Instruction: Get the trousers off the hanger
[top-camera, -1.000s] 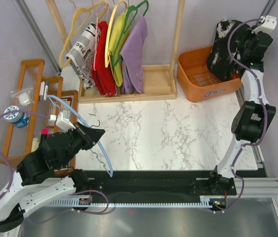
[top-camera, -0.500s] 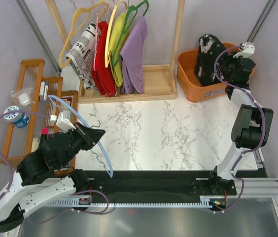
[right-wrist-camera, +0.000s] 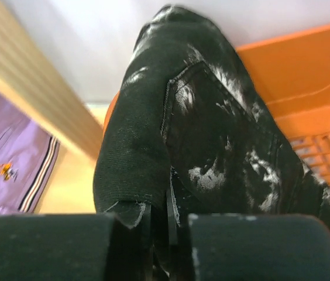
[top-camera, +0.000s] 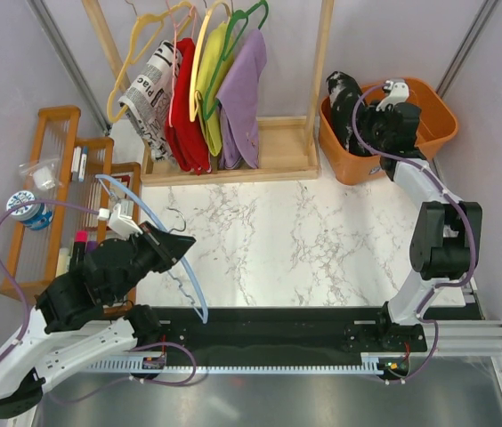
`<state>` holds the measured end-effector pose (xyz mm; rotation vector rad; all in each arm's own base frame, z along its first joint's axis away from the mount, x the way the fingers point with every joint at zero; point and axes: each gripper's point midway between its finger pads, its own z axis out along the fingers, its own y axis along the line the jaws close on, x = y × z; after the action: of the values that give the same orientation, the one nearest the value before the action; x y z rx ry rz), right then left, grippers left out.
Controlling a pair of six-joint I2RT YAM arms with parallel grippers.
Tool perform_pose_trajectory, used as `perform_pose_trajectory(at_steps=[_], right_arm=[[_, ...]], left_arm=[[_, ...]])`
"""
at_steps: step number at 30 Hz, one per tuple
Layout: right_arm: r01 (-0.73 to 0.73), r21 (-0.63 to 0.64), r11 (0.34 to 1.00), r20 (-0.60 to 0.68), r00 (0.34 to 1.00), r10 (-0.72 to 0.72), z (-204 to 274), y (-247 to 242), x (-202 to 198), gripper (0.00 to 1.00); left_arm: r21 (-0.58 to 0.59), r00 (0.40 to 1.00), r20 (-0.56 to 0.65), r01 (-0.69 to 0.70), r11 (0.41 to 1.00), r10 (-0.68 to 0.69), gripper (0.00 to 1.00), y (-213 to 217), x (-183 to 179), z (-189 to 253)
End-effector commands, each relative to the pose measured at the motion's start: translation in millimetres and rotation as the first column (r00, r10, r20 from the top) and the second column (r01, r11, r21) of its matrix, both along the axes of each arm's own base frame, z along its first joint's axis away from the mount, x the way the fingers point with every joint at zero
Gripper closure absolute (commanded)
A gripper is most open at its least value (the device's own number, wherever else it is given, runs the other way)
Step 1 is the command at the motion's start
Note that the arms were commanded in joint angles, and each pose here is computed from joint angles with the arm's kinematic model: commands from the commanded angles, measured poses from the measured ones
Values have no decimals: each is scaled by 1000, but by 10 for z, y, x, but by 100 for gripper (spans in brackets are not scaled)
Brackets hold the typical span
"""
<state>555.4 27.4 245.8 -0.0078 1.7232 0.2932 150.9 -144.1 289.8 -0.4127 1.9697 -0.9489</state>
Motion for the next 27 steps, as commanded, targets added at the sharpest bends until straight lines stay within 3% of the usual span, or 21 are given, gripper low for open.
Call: perform_pose_trajectory(at_steps=[1,4,8,19,27], right_arm=[[-35,0,999,-50,998,35,82,137,-61,82],[18,-6,1000,-119,993,-18,-28,61,-54,76],[43,-16,999,-170,984,-45,-35,13,-121,59],[161,-41,986,-225,960,-166,293,-180,-539,21],[173,-68,983,-296,937,-186,400,-215,-985,18]], left_arm=[[-92,1000,21,6,996,-4,98,-59,-4,151],[-105,1000,20,6,994,-4,98,-43,-24,139],[-114,1000,16,4,993,-2,98,-39,-29,127],[-120,1000,12,17,993,-16,98,-99,-19,166],[-127,998,5,62,990,-62,98,-238,-21,219]])
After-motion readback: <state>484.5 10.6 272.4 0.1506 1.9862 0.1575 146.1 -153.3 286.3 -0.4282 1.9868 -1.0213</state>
